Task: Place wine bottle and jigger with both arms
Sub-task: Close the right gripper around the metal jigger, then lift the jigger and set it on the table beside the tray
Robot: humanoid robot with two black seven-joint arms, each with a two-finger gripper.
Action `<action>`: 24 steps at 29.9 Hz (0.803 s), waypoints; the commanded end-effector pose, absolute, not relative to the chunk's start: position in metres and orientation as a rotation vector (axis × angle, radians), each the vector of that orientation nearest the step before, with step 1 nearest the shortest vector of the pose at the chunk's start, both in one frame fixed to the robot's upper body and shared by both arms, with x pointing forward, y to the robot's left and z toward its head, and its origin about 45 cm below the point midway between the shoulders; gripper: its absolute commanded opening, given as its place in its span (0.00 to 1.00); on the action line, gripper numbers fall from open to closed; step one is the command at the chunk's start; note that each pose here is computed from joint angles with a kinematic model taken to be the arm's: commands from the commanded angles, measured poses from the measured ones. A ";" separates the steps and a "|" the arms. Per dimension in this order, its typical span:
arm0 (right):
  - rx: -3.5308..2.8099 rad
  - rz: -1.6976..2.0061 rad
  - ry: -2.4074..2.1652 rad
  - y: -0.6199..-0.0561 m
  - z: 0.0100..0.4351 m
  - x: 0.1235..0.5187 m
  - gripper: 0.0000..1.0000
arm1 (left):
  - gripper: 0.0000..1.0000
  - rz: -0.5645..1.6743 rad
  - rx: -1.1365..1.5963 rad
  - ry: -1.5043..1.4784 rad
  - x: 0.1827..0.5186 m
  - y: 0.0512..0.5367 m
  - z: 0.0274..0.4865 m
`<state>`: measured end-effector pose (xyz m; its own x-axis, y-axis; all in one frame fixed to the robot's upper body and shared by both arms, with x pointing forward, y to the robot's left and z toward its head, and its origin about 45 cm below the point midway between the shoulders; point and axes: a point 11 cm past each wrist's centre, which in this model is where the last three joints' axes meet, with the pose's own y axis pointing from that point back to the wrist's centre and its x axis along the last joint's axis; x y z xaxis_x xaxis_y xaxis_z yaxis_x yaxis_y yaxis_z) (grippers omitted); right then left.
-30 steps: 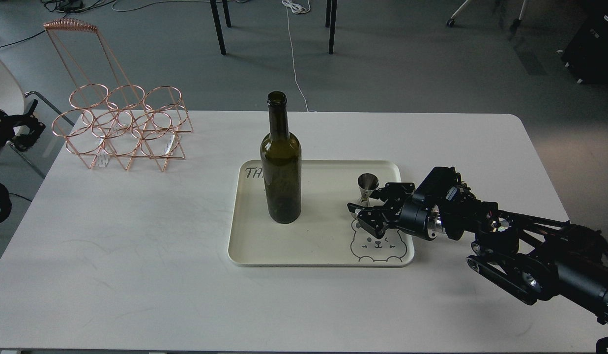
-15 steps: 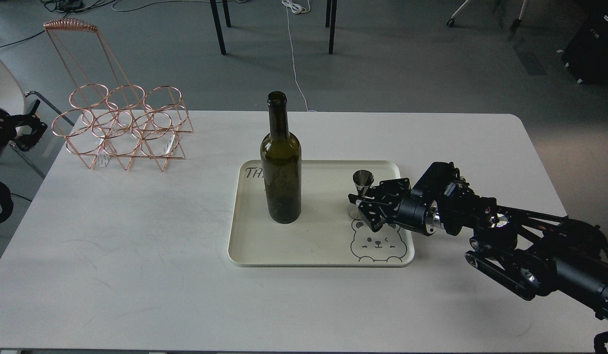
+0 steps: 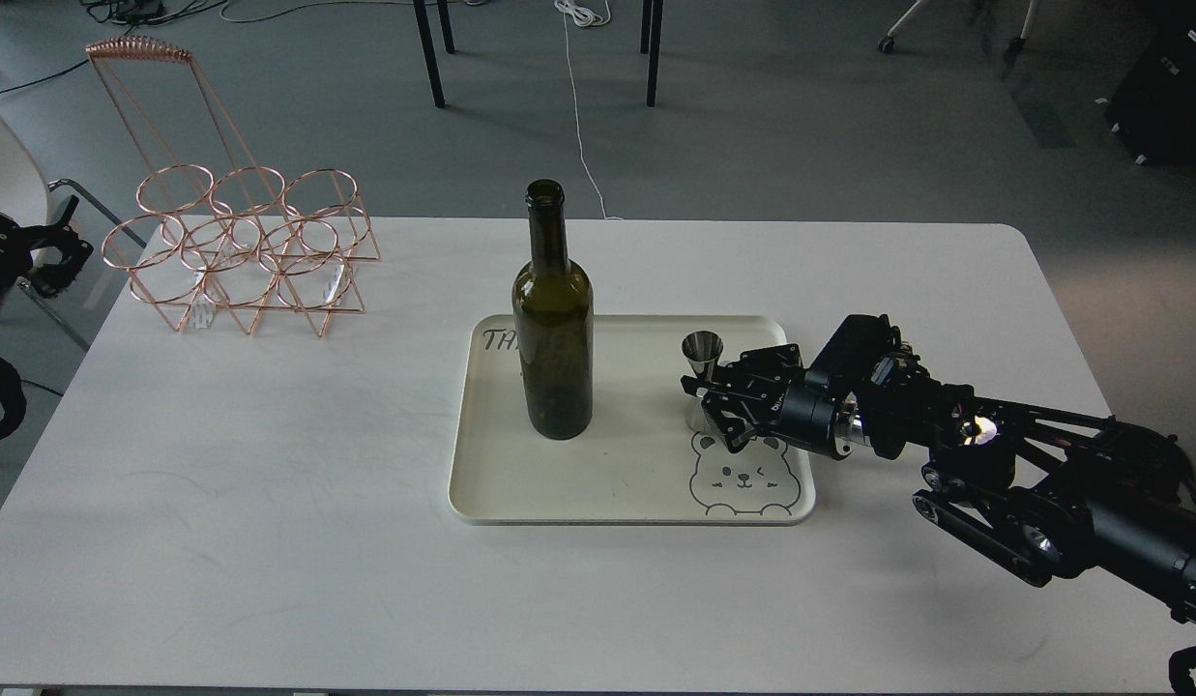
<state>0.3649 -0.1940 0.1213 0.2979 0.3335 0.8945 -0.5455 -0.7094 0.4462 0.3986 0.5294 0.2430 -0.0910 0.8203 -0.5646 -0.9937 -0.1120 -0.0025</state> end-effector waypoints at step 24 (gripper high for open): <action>1.567 1.501 -0.846 -0.335 0.170 0.375 0.08 | 0.98 1.610 -0.513 0.434 0.404 0.527 0.252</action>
